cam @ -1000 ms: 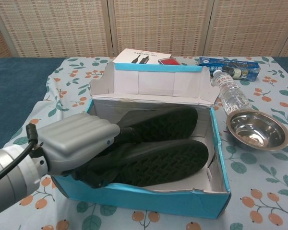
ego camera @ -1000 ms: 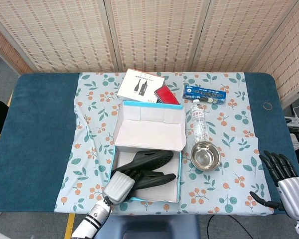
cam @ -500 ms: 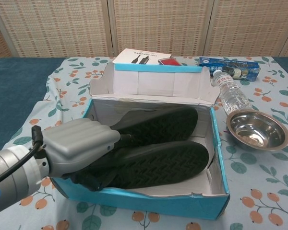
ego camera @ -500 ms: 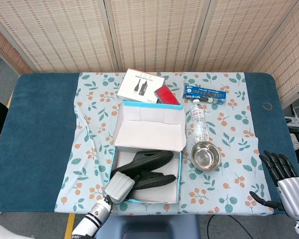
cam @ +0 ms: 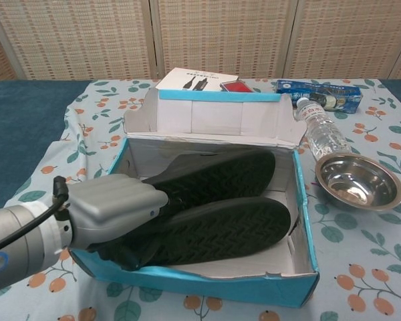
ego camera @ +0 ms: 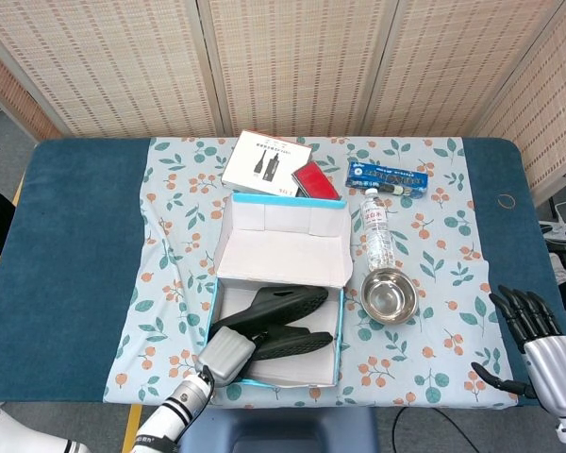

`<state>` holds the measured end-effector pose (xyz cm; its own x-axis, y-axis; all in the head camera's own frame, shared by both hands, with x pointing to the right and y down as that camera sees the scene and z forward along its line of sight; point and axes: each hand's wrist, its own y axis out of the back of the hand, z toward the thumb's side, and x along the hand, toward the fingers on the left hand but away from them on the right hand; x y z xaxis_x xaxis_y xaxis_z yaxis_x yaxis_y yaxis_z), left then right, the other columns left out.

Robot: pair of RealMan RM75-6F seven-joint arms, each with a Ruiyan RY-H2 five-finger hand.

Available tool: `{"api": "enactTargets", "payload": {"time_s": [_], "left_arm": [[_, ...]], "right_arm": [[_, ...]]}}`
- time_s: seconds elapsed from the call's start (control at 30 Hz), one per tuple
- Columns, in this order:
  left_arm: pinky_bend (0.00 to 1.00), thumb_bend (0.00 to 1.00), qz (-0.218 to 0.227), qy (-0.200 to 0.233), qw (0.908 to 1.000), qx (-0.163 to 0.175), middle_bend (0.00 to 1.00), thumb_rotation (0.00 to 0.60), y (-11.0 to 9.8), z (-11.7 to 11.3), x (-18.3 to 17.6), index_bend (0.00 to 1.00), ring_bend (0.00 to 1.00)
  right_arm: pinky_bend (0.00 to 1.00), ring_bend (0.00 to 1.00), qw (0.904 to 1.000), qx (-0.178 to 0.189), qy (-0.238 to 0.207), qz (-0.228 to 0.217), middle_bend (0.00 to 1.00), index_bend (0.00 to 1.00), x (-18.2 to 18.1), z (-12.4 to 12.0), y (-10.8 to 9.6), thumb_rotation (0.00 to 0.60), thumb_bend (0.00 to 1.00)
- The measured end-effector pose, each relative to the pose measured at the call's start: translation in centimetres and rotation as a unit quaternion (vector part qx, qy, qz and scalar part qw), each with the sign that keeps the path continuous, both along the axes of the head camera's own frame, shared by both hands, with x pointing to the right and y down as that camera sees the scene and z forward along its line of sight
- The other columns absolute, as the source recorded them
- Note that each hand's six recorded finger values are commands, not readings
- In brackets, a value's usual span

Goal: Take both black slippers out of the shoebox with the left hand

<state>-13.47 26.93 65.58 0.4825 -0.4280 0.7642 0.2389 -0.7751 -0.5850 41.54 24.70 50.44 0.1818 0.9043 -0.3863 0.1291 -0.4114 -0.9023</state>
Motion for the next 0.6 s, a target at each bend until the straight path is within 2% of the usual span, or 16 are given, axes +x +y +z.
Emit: {"api": "enactTargets", "payload": {"time_s": [0.27,0.43,0.6], "left_arm": [[0.64,0.45,-0.015,0.014,0.9996,-0.02,0.72,0.6,-0.4,-0.1,0.2,0.68,0.6],[0.69,0.53,-0.022,0.027,0.9992,-0.017,0.8,0.6,-0.7,-0.4,0.3,0.8,0.65],[0.72,0.63,-0.033,0.046,0.9984,-0.006,0.85,0.6,-1.3,-1.0,0.4,0.87,0.69]], "right_arm": [[0.0,0.0,1.0,0.002,0.0,0.002,0.0,0.0,0.1,-0.1,0.0,0.417,0.13],[0.0,0.0,1.0,0.003,-0.001,0.003,0.0,0.0,0.1,-0.2,-0.1,0.415,0.12],[0.0,0.0,1.0,0.003,0.0,0.003,0.0,0.0,0.2,-0.2,0.0,0.415,0.13]]}}
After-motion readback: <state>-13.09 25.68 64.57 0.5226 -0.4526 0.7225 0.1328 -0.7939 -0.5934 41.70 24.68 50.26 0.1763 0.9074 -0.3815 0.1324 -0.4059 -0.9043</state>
